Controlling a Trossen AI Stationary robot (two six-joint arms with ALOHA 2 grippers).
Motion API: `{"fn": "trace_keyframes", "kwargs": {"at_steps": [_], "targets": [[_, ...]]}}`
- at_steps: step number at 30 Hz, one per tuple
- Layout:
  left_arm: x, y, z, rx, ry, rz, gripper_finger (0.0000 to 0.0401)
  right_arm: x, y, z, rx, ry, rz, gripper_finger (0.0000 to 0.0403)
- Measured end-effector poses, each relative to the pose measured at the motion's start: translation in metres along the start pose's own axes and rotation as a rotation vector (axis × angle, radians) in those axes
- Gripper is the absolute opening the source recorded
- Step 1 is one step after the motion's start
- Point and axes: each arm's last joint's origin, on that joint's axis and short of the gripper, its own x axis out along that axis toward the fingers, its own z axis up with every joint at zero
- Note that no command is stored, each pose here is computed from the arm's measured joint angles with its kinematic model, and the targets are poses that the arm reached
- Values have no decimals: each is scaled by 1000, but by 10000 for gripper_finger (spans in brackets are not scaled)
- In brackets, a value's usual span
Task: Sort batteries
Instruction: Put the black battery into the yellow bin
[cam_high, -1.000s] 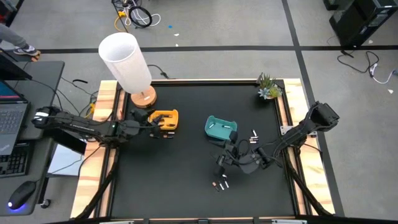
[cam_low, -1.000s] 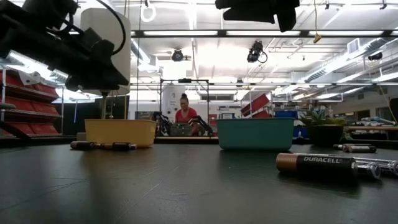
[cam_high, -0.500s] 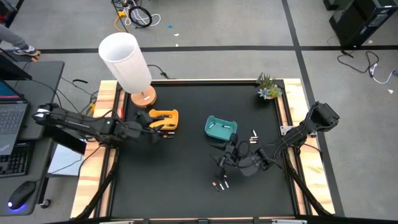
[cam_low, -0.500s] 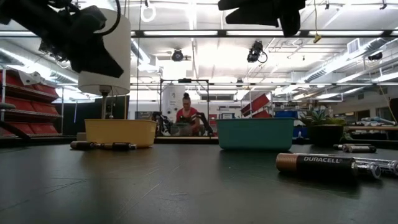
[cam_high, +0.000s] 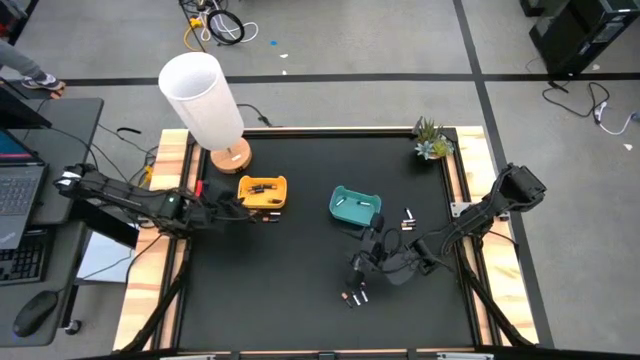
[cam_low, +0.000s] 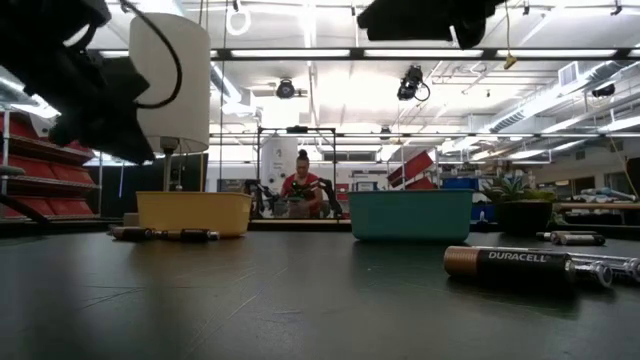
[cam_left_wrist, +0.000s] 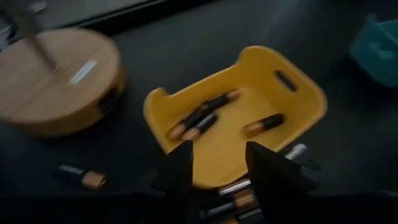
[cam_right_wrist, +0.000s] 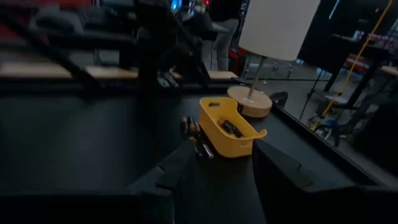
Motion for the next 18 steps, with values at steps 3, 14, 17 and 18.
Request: {"fn": "trace_keyframes", "kwargs": {"at_steps": [3, 14, 17, 18], "targets": [[0, 6, -3, -61, 21, 47, 163, 0, -1, -5, -53, 33, -2, 139], [1, 19, -6, -343, 44, 175, 163, -3, -7, -8, -229, 108, 97, 132], [4, 20, -4, -408, 36, 195, 163, -6, -10, -6, -255, 124, 126, 132], [5, 21, -4, -427, 35, 207, 163, -7, -11, -6, -267, 131, 127, 132]]}}
